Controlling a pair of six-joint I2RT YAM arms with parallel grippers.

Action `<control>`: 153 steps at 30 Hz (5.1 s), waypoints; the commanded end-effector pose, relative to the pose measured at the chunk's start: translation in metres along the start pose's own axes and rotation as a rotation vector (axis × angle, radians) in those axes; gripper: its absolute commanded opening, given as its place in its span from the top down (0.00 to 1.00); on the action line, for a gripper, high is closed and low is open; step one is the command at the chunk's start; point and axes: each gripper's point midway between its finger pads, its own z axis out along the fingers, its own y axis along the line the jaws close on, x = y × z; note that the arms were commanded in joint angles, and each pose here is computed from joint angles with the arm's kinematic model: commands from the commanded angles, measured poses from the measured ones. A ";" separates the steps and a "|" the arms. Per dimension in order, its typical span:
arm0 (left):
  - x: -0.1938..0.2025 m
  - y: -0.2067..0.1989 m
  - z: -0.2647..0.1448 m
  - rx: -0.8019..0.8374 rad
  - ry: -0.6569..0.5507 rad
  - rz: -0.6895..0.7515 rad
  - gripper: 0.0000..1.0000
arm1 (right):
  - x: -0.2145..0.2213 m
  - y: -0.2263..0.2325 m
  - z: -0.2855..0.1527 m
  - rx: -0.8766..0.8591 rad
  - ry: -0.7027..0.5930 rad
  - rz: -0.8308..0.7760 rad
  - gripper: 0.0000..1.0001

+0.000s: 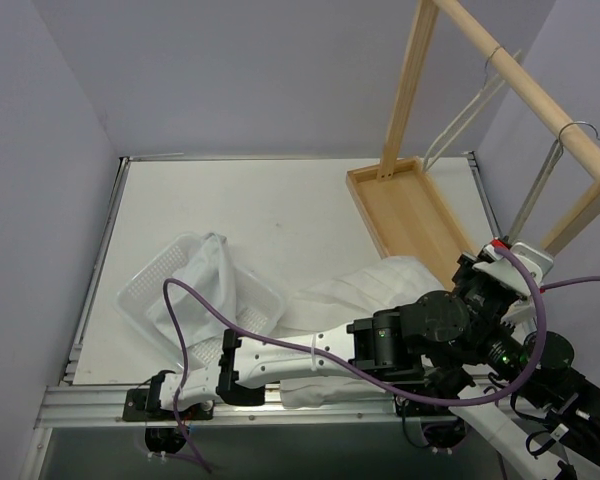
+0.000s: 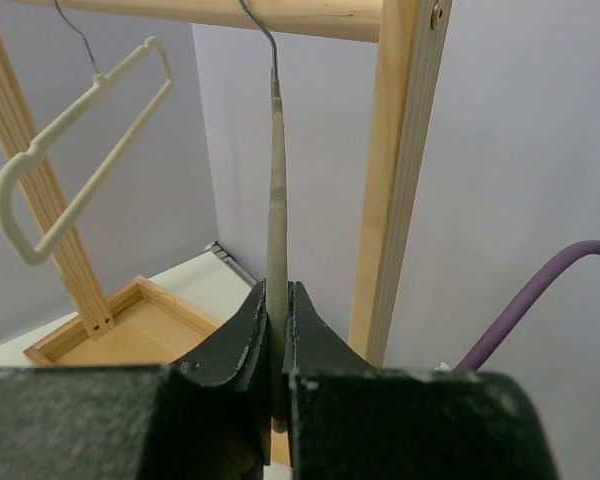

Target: Remove the skirt from the hanger

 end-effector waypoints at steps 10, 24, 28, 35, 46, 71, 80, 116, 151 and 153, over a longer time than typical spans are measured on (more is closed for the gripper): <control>0.015 0.003 -0.019 -0.098 0.030 0.178 0.98 | 0.001 0.006 -0.003 -0.039 0.001 -0.002 1.00; -0.008 -0.008 -0.052 0.181 0.118 0.143 0.19 | -0.005 -0.005 -0.014 0.010 -0.036 0.000 0.78; -0.028 0.012 -0.064 0.203 0.112 0.131 0.06 | -0.005 -0.005 -0.018 0.014 -0.031 0.003 0.65; -0.067 0.093 -0.099 0.127 0.111 0.117 0.06 | -0.010 -0.007 -0.020 0.049 -0.037 -0.016 0.52; 0.055 0.235 -0.174 0.100 0.528 -0.143 0.06 | -0.004 -0.013 0.001 0.074 -0.033 0.006 0.42; 0.286 0.145 -0.157 0.286 1.000 -0.409 0.02 | -0.011 -0.016 -0.020 0.070 -0.083 0.045 0.40; 0.322 0.132 -0.151 0.304 1.069 -0.411 0.14 | -0.003 -0.020 -0.013 0.063 -0.067 0.059 0.40; -0.037 0.398 -0.165 -0.206 0.480 -0.111 0.98 | -0.001 -0.012 0.010 0.048 -0.042 0.026 0.39; -0.218 0.461 -0.267 -0.579 -0.100 0.096 0.98 | 0.022 -0.015 0.050 0.063 0.083 -0.051 0.38; -0.224 0.457 -0.267 -0.559 -0.116 0.087 0.98 | 0.022 -0.014 0.050 0.061 0.082 -0.051 0.38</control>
